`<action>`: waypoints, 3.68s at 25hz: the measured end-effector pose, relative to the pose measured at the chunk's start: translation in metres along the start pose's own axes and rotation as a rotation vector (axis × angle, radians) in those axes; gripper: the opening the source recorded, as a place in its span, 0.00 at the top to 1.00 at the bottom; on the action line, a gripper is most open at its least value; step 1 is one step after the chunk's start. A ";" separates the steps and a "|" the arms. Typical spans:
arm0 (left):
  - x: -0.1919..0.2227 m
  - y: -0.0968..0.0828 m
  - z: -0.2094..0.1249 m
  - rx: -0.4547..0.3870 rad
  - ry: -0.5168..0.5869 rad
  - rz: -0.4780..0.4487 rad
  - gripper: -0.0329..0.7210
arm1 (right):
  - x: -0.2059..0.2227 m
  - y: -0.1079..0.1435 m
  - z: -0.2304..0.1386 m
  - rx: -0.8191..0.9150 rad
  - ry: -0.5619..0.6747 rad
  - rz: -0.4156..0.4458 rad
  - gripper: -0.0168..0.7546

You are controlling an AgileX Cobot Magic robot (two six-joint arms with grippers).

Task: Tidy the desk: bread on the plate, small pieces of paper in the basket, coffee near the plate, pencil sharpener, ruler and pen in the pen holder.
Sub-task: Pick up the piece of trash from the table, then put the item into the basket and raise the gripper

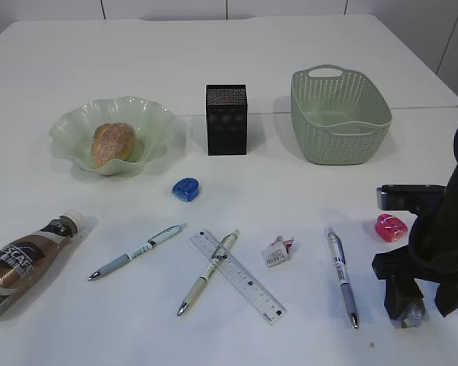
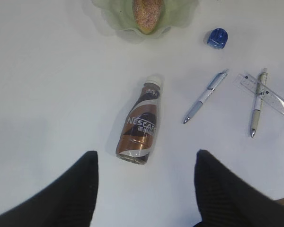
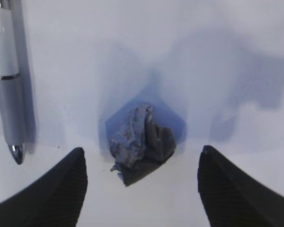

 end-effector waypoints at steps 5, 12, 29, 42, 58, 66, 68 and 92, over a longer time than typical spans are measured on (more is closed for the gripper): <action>0.000 0.000 0.000 0.000 0.000 0.000 0.36 | 0.000 0.000 0.000 -0.001 -0.002 0.001 0.24; 0.000 0.000 0.000 0.000 0.000 0.000 0.36 | 0.000 0.000 0.003 -0.004 -0.020 0.001 0.25; 0.000 0.000 0.000 0.000 0.000 0.000 0.38 | 0.000 -0.001 0.002 -0.012 -0.013 -0.009 0.89; 0.000 0.000 0.000 0.000 0.000 -0.001 0.41 | -0.013 -0.002 -0.012 -0.022 0.135 -0.035 0.91; 0.000 -0.001 0.000 -0.001 0.000 -0.004 0.41 | -0.117 0.029 0.068 -0.067 -0.127 0.032 0.91; 0.000 -0.001 0.000 -0.001 0.000 -0.004 0.41 | -0.190 0.043 0.111 -0.094 -0.427 0.069 0.91; 0.000 -0.001 0.000 -0.001 0.000 -0.004 0.41 | -0.190 0.043 0.111 -0.094 -0.427 0.069 0.91; 0.000 0.006 0.000 0.012 0.003 0.037 0.44 | -0.147 0.058 0.259 -0.193 -0.985 0.027 0.91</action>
Point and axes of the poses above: a point on each arm's last joint axis where the gripper is mounted, x pointing out along that axis toward the gripper, y along the wrist's bending axis when the last joint is at zero, z = x × y, the point moved 6 cm from there along x, pointing out along that axis toward the gripper, and after that the axes turned 8 degrees about x, right-handed, at the moved point
